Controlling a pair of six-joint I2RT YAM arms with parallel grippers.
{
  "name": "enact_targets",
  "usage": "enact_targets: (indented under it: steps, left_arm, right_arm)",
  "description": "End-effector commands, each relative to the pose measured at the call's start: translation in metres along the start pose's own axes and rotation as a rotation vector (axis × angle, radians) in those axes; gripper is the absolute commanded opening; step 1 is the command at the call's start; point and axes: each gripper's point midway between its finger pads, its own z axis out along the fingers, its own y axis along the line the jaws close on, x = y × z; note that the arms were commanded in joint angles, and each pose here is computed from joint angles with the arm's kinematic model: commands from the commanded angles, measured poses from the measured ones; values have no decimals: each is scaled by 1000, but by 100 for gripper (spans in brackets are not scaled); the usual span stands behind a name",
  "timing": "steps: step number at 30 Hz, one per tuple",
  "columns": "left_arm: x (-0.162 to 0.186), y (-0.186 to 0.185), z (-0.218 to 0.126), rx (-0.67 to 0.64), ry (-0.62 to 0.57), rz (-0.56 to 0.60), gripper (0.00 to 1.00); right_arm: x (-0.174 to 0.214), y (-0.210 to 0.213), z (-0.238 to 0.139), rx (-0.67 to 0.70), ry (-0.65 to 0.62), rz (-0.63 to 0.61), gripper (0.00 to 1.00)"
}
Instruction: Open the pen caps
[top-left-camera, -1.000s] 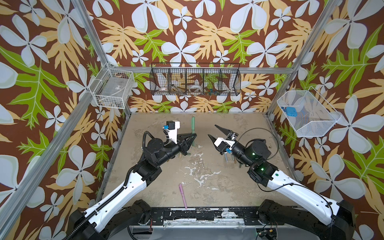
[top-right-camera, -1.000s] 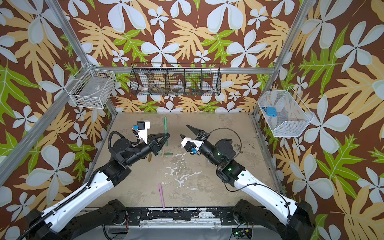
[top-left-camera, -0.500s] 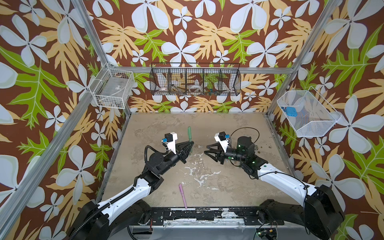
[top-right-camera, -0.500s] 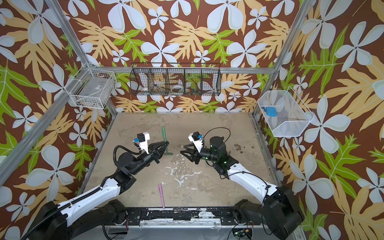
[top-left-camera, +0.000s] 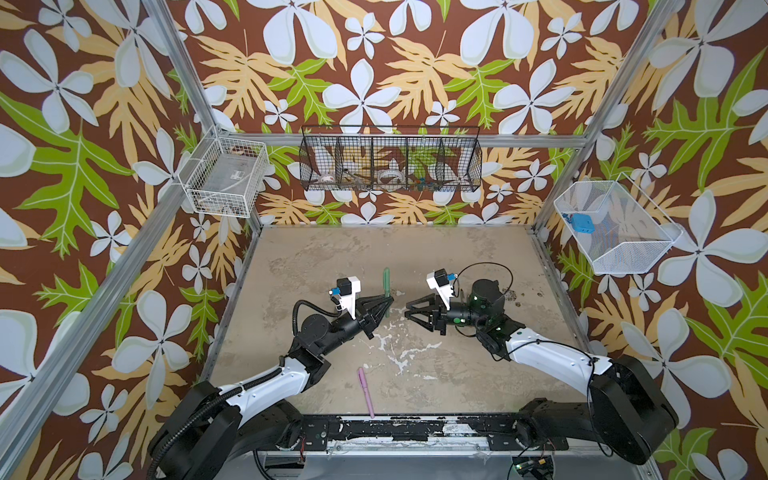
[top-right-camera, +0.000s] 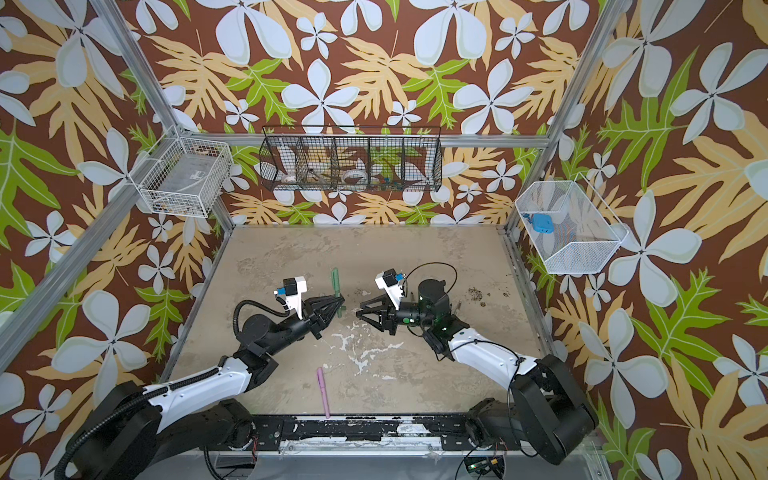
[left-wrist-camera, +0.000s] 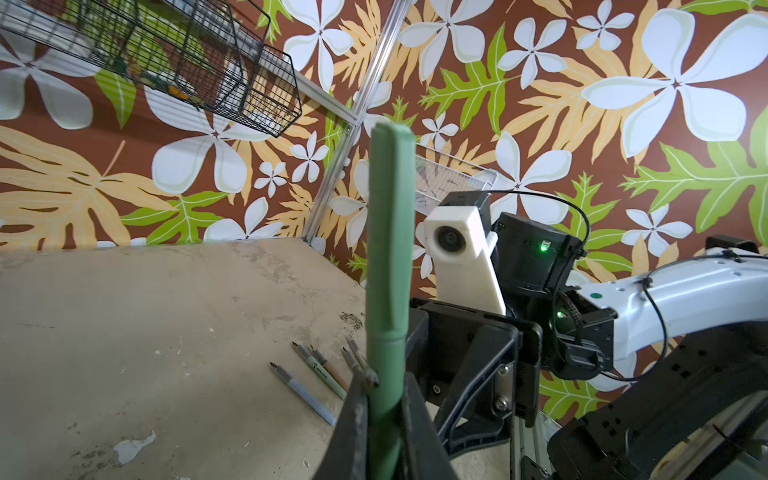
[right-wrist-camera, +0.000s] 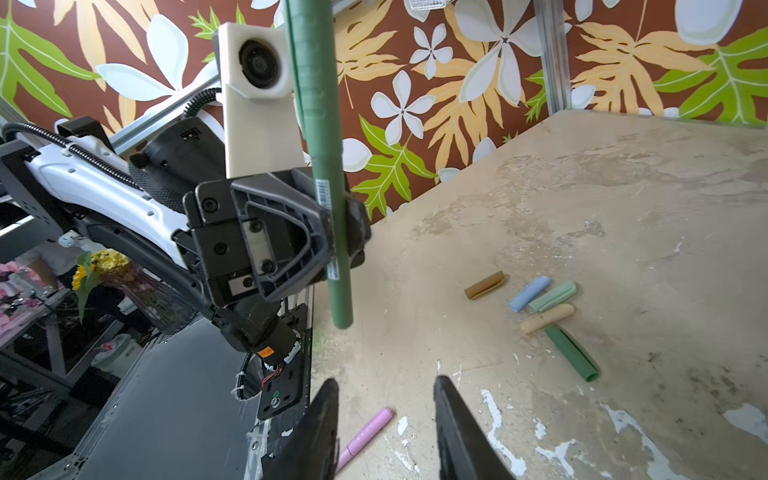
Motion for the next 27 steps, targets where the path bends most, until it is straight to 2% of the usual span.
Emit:
enact_targets:
  steps: [1, 12, 20, 27]
  left_arm:
    - [-7, -18, 2, 101, -29, 25, 0]
    - [0, -33, 2, 178, -29, 30, 0]
    - [-1, -43, 1, 211, -36, 15, 0]
    - [-2, -48, 1, 233, -50, -5, 0]
  right_arm:
    - [-6, 13, 6, -55, -17, -32, 39]
    - [0, 24, 22, -107, -8, -9, 32]
    - [2, 36, 27, -114, -5, -53, 16]
    - [1, 42, 24, -115, -32, -94, 11]
